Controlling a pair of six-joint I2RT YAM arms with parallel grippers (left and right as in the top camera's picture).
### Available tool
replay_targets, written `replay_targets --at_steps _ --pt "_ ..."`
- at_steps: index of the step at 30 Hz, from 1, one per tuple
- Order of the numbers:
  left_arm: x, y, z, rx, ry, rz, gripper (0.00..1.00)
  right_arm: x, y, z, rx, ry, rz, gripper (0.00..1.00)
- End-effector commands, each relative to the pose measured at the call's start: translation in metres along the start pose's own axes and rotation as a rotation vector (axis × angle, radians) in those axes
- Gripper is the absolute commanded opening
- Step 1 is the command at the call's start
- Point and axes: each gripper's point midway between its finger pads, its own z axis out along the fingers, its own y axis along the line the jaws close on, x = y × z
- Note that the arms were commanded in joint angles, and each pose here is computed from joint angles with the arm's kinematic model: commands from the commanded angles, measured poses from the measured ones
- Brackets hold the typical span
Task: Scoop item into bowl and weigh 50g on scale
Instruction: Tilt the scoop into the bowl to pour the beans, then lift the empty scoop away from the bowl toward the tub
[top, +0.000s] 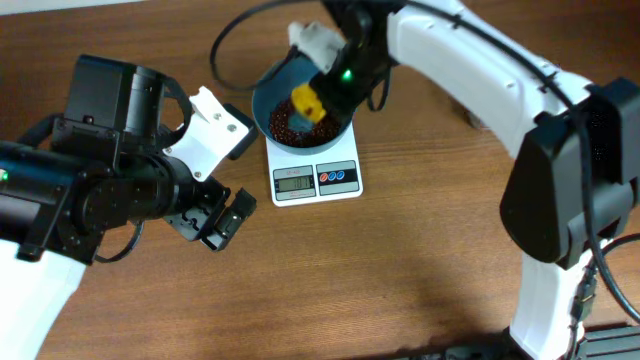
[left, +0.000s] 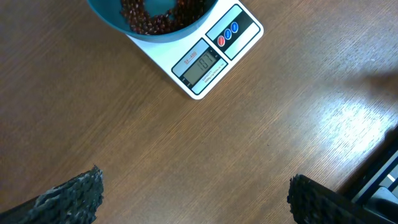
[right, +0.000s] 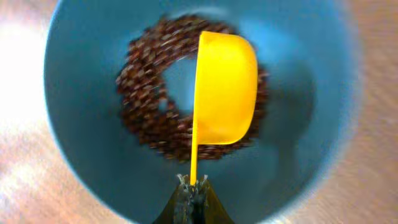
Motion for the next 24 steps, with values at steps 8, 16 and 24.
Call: replay_targets --at_steps 8,16,24 --pt "-0.005 0.0 -0.005 0.001 -0.022 -0.012 0.99 -0.022 -0.008 -0.041 -0.236 -0.17 0.136 0.04" --pt "-0.005 0.0 -0.005 0.001 -0.022 -0.012 0.99 -0.058 -0.005 -0.121 -0.186 -0.338 0.08 0.04" --pt "-0.005 0.0 -0.005 0.001 -0.022 -0.012 0.99 -0.016 -0.066 -0.173 -0.127 -0.319 0.271 0.04"
